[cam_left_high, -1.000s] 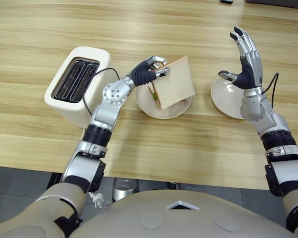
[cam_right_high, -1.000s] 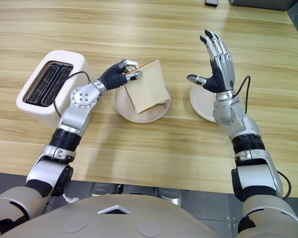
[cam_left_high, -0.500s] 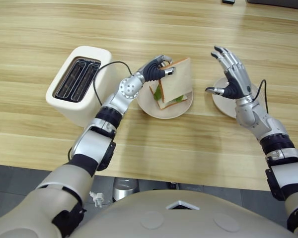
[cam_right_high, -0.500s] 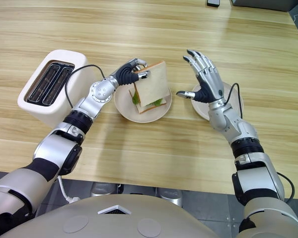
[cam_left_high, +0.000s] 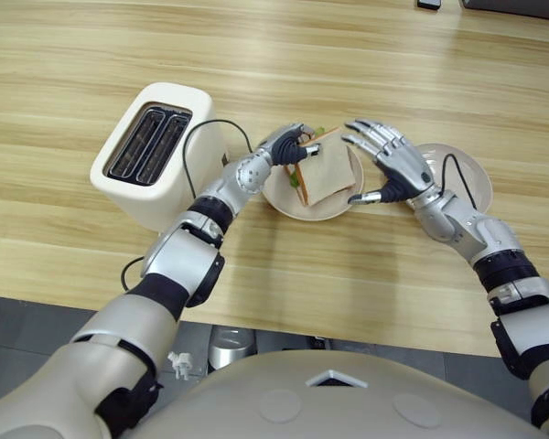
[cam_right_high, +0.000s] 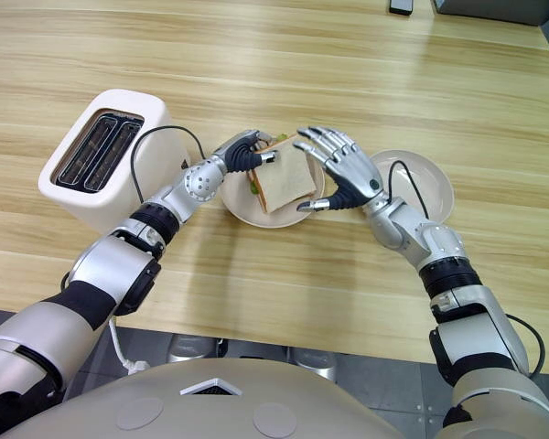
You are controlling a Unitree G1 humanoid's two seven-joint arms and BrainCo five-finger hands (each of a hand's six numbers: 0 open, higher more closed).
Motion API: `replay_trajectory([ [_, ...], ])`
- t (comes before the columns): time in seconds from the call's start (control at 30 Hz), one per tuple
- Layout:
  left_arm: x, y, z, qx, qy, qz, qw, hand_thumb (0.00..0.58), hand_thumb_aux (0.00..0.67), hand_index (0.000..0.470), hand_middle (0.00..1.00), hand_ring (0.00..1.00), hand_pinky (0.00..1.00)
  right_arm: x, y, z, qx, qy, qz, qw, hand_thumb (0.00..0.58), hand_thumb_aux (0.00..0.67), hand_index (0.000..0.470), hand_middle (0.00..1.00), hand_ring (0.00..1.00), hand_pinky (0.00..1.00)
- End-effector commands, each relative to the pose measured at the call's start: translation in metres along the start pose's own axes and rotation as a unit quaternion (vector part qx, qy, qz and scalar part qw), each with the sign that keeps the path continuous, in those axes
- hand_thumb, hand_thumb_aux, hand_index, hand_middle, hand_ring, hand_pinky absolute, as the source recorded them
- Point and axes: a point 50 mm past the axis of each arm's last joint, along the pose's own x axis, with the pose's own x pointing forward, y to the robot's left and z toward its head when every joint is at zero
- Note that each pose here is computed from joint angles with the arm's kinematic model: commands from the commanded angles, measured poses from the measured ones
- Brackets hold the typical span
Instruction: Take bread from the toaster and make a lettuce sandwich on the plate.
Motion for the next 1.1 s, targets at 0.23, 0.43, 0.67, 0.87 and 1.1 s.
replay_trajectory([
  [0.23, 0.003, 0.001, 0.002, 0.024, 0.006, 0.002, 1.000, 0.580, 0.670, 0.460, 1.00, 1.00, 1.00, -0.009, 0.038, 0.006, -0.015, -0.007, 0.222, 0.975, 0.000, 0.000, 0.000, 0.00, 0.00, 0.00],
  [0.43, 0.004, 0.001, 0.004, 0.025, 0.004, 0.010, 1.000, 0.580, 0.670, 0.460, 1.00, 1.00, 1.00, -0.014, 0.047, 0.005, -0.002, 0.008, 0.296, 0.955, 0.000, 0.000, 0.000, 0.00, 0.00, 0.00],
  [0.67, 0.003, 0.030, 0.016, 0.032, -0.051, 0.135, 0.989, 0.000, 0.000, 0.000, 0.00, 0.00, 0.00, -0.012, 0.051, 0.006, 0.009, 0.007, 0.315, 0.949, 0.000, 0.000, 0.000, 0.00, 0.00, 0.00],
  [0.87, -0.016, 0.059, 0.040, 0.043, -0.182, 0.264, 0.946, 0.000, 0.000, 0.000, 0.00, 0.00, 0.00, -0.009, 0.053, 0.007, 0.014, 0.007, 0.306, 0.952, 0.000, 0.000, 0.000, 0.00, 0.00, 0.00],
  [1.1, -0.052, 0.032, 0.039, 0.028, -0.247, 0.208, 0.946, 0.000, 0.000, 0.000, 0.00, 0.00, 0.00, 0.009, 0.032, 0.010, 0.031, -0.001, 0.188, 0.982, 0.000, 0.000, 0.000, 0.00, 0.00, 0.00],
])
